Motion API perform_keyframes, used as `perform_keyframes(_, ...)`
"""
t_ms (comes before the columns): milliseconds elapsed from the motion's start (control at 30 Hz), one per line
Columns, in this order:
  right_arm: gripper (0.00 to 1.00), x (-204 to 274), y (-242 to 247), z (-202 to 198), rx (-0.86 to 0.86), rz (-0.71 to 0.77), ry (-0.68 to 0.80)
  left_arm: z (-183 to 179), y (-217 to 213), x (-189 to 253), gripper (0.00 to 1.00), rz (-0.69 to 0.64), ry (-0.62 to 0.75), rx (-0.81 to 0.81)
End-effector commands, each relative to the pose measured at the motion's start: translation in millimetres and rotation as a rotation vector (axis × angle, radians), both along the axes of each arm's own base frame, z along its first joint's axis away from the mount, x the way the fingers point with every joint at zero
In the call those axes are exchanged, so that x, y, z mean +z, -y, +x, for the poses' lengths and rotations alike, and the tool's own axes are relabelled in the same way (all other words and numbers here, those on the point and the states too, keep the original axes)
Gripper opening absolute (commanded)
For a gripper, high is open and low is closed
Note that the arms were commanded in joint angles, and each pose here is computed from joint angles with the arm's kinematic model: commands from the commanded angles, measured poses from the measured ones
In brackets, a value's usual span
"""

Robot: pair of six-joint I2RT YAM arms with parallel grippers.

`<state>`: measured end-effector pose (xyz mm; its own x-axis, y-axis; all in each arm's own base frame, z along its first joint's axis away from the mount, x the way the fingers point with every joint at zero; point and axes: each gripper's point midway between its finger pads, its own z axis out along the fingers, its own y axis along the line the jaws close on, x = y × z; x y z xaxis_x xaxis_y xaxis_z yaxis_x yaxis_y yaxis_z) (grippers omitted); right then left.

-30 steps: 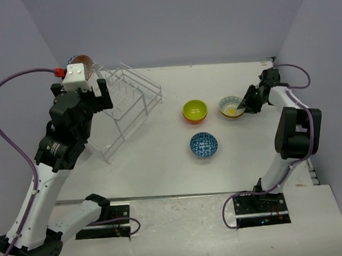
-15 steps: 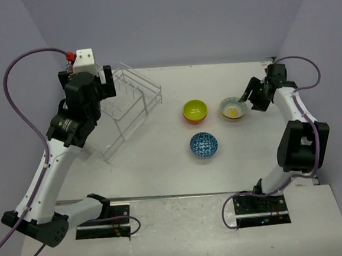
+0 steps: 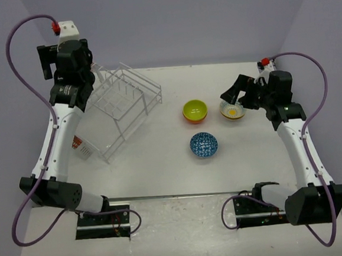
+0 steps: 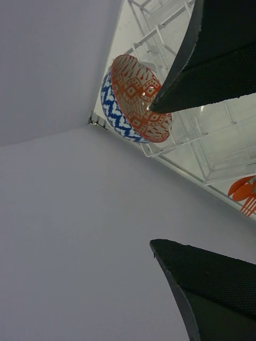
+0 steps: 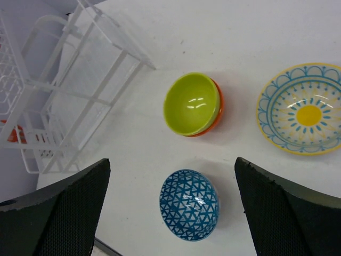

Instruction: Unload the bowls from the dish rack

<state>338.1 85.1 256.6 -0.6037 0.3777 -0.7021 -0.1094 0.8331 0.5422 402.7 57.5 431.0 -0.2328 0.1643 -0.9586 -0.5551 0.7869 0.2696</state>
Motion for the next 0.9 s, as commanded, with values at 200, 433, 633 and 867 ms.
perform_keyframes(200, 0.99, 29.2, -26.2, -8.8, 0.158, 0.098, 0.106, 52.7, 11.2, -27.1, 0.99, 0.027, -0.176, -0.061)
perform_keyframes(433, 0.99, 37.0, -29.8, -14.8, 0.184, 0.106, 0.133, 72.9, 0.3, -59.0, 0.95, 0.049, -0.251, 0.01)
perform_keyframes(633, 0.99, 42.8, -30.3, -18.0, 0.189, 0.105, 0.157, 87.8, -14.4, -64.9, 0.93, 0.065, -0.234, 0.054)
perform_keyframes(867, 0.99, 52.1, -26.3, -19.5, 0.169, 0.082, 0.193, 88.0, -28.5, -72.9, 0.8, 0.115, -0.232, 0.105)
